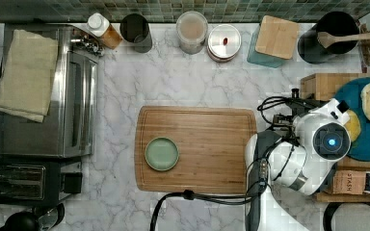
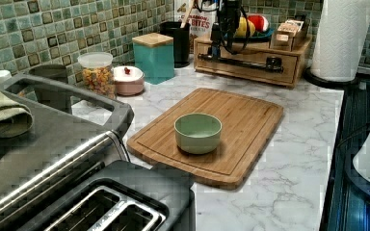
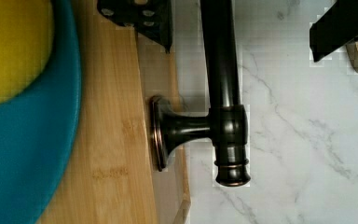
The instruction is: Open the drawer.
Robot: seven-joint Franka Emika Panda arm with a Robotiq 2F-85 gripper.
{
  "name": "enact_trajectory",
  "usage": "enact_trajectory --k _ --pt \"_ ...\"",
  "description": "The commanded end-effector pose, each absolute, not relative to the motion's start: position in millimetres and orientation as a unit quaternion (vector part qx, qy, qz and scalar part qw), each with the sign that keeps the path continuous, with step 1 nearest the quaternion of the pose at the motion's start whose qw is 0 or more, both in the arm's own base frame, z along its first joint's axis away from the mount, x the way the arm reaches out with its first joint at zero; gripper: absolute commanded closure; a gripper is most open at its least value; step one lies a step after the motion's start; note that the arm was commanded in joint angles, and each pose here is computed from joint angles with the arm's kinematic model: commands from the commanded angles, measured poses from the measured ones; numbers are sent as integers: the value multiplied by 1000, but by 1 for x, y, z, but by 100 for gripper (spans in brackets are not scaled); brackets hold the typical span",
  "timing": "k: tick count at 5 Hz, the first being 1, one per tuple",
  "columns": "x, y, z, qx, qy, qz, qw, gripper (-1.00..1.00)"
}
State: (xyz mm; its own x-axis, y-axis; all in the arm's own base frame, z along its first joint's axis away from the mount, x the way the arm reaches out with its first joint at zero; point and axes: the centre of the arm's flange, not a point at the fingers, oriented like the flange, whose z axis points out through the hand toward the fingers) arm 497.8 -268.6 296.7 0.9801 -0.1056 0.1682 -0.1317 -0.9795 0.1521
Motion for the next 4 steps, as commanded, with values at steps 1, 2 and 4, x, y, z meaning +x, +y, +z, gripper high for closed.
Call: enact_trajectory --k 1,2,4 --pt "446 -288 236 996 -59 27 60 -100" --pt "445 -296 243 996 -48 18 71 -100" --pt "457 -259 256 998 11 53 31 -100"
